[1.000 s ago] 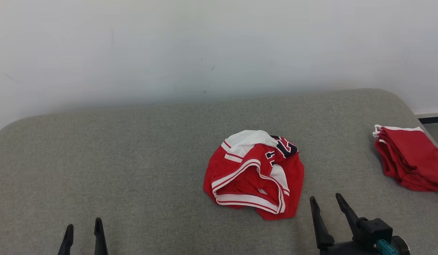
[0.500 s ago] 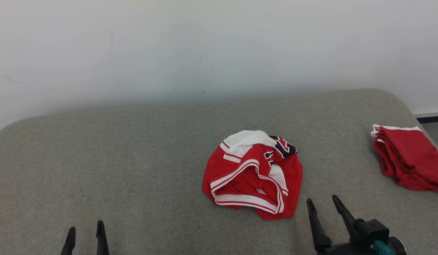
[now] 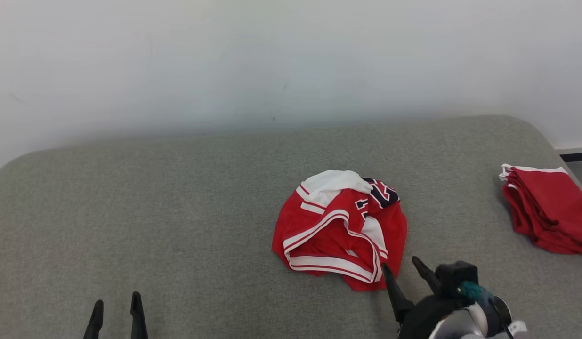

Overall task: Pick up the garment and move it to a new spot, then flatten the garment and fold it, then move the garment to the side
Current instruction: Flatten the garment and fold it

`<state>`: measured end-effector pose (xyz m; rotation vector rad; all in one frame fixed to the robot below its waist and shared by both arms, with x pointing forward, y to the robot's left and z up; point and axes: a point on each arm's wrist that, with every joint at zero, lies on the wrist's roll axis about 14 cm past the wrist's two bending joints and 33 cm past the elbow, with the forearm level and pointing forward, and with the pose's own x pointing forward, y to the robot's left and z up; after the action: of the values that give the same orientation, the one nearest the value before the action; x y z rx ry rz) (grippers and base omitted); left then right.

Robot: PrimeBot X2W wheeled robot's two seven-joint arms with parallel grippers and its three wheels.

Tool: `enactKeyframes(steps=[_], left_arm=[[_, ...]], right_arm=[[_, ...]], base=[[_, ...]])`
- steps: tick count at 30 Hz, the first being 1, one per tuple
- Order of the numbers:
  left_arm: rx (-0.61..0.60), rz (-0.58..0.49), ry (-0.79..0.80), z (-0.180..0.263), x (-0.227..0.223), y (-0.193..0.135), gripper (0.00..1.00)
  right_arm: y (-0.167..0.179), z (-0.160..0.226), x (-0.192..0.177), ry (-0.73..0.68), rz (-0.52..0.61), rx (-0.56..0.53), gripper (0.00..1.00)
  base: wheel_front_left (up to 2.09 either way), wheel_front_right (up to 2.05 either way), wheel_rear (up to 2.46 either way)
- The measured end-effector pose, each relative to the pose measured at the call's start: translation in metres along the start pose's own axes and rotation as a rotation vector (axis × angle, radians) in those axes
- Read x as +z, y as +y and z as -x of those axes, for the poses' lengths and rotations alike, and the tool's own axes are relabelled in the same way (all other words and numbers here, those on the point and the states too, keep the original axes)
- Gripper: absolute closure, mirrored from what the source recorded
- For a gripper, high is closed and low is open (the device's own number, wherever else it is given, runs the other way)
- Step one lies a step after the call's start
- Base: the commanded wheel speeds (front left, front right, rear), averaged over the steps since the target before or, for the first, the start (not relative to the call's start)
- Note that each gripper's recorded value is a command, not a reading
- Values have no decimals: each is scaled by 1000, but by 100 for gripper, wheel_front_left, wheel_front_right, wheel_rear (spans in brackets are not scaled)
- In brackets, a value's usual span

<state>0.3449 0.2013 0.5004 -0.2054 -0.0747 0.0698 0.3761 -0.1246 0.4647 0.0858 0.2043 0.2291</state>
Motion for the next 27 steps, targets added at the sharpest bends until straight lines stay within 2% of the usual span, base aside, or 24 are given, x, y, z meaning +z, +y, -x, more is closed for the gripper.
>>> enactKeyframes(steps=[5, 14, 15, 16, 17, 18, 24, 27], left_arm=[[2, 2, 6, 1, -2, 2, 0], [30, -4, 21, 6, -6, 12, 0], [33, -4, 22, 7, -6, 12, 0], [37, -4, 22, 8, -6, 14, 0], [42, -3, 22, 8, -7, 15, 0], [45, -3, 22, 9, -7, 16, 0], [48, 7, 16, 11, -5, 15, 0], [46, 13, 9, 12, -3, 14, 0]], right_arm=[[4, -18, -21, 158, -1, 24, 0], [18, -34, -54, 334, 14, 70, 0], [18, -36, -55, 339, 14, 72, 5], [19, -37, -56, 341, 20, 73, 57], [19, -38, -56, 341, 22, 75, 81], [20, -39, -56, 338, 22, 77, 100], [25, -42, -44, 285, 1, 90, 100], [42, -47, -21, 211, -39, 138, 100]], base=[[0, 0, 0], [0, 0, 0], [0, 0, 0], [0, 0, 0], [0, 0, 0], [0, 0, 0], [0, 0, 0], [0, 0, 0]])
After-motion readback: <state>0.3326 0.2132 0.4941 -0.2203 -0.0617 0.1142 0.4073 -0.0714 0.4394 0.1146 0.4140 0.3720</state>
